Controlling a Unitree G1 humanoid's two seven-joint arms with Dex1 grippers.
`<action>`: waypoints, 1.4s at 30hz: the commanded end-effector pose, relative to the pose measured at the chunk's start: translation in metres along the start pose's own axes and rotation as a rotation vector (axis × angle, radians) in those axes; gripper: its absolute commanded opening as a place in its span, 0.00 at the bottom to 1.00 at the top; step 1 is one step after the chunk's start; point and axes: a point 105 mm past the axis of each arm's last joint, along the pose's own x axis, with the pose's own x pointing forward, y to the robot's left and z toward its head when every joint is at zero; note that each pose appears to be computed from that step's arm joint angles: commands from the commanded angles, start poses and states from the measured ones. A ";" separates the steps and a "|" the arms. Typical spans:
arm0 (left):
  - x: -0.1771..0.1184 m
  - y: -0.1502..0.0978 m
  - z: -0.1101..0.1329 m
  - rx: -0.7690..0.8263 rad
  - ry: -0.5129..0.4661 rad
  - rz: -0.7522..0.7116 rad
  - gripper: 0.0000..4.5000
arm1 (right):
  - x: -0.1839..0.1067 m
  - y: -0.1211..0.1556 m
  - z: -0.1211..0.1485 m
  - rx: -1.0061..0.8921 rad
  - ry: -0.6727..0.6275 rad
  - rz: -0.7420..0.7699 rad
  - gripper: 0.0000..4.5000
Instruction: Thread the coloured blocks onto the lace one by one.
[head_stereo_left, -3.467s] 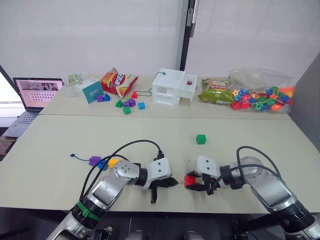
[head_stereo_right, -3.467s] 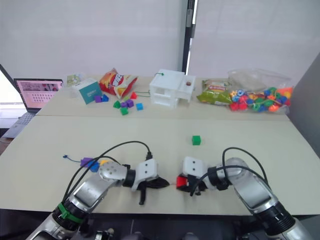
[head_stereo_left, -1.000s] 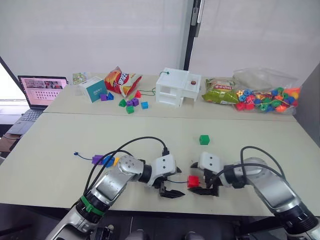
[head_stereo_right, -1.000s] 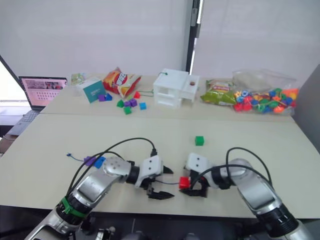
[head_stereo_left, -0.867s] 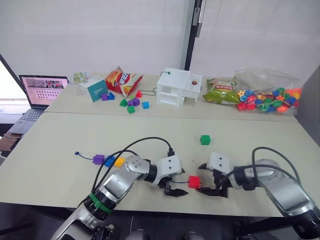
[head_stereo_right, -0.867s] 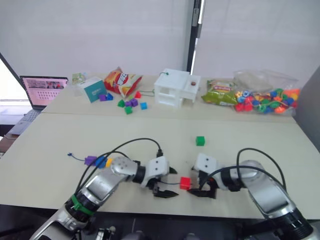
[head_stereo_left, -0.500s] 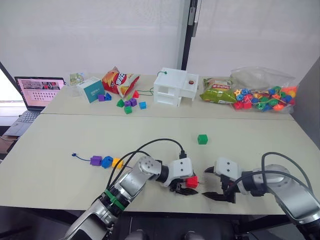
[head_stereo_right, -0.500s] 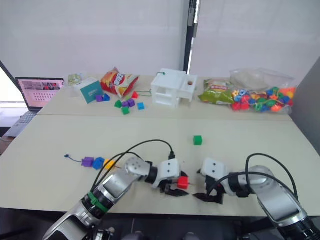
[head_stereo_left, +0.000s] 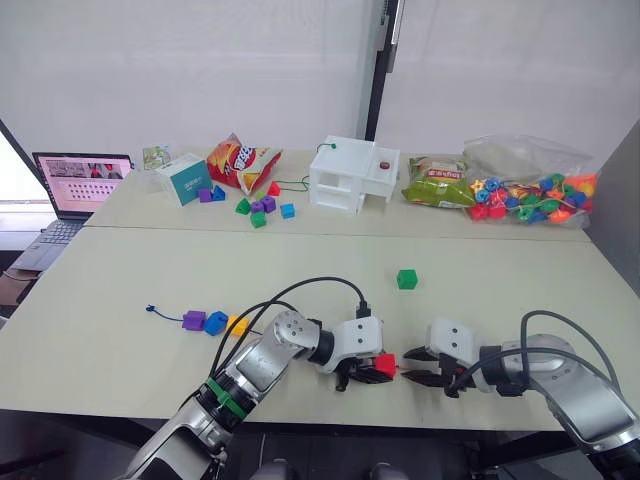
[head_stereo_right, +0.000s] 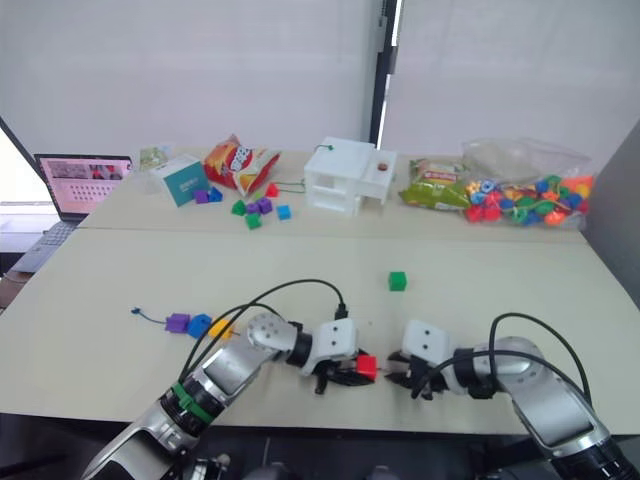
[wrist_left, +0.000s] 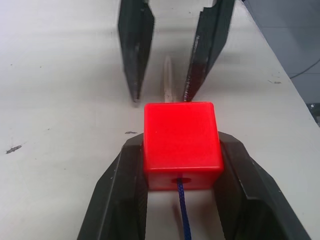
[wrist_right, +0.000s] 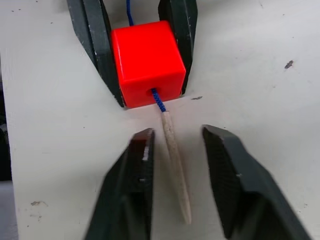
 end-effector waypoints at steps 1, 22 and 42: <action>-0.002 0.002 0.006 0.032 -0.008 -0.009 0.27 | -0.005 -0.004 0.000 -0.018 0.001 -0.024 0.01; -0.227 0.005 -0.108 -0.088 0.492 0.178 0.27 | 0.003 0.007 0.026 -0.102 -0.020 0.082 0.00; -0.212 0.017 -0.037 -0.078 0.195 0.200 0.99 | 0.016 0.003 0.032 -0.129 0.001 0.119 0.00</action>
